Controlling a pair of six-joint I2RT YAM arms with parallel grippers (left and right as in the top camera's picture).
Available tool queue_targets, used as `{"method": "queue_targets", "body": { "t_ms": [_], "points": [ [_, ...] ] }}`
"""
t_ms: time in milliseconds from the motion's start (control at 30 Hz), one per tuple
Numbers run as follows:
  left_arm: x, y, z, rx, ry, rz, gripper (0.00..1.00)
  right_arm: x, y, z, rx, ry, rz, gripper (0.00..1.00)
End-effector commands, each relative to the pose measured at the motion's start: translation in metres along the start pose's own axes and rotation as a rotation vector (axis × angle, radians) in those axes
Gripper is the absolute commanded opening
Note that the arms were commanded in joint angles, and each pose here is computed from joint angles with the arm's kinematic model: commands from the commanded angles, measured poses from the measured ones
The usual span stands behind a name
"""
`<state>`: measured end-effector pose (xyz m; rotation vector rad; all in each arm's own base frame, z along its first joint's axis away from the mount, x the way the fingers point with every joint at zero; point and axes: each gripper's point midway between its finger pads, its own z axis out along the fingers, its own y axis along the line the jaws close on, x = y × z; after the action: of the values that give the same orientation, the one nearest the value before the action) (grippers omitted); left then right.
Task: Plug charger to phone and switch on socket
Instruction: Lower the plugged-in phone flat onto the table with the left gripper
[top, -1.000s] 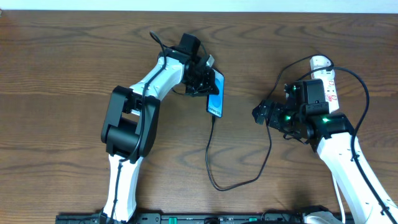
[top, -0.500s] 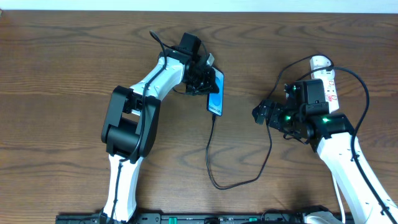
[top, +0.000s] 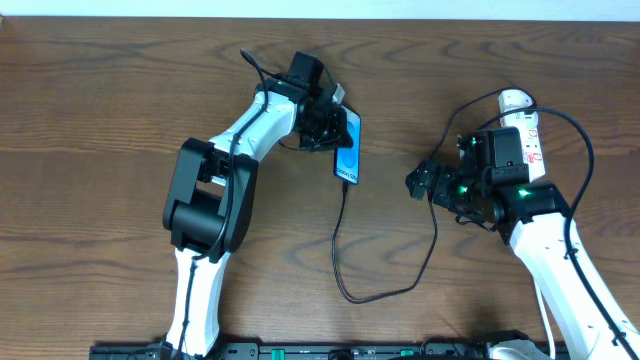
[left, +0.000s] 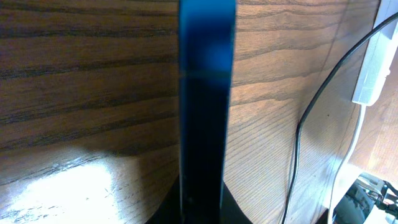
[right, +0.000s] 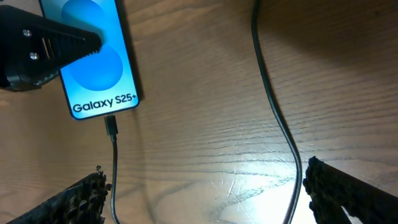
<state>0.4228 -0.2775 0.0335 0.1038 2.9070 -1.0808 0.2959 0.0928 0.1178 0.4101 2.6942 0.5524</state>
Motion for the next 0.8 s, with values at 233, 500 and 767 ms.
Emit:
{"method": "queue_targets", "body": {
  "t_ms": [233, 500, 767],
  "points": [
    [-0.0075, -0.0038, 0.0019, 0.021, -0.022, -0.014, 0.07, -0.0073, -0.0022, -0.0056, 0.003, -0.028, -0.009, 0.99],
    [-0.0073, -0.0040, 0.0020, 0.022, -0.021, -0.032, 0.07, -0.0073, -0.0022, -0.0056, 0.003, -0.028, -0.009, 0.99],
    [-0.0055, -0.0029, 0.0020, 0.018, -0.015, -0.038, 0.07, -0.0073, -0.0022, -0.0056, 0.003, -0.028, -0.009, 0.99]
  ]
}}
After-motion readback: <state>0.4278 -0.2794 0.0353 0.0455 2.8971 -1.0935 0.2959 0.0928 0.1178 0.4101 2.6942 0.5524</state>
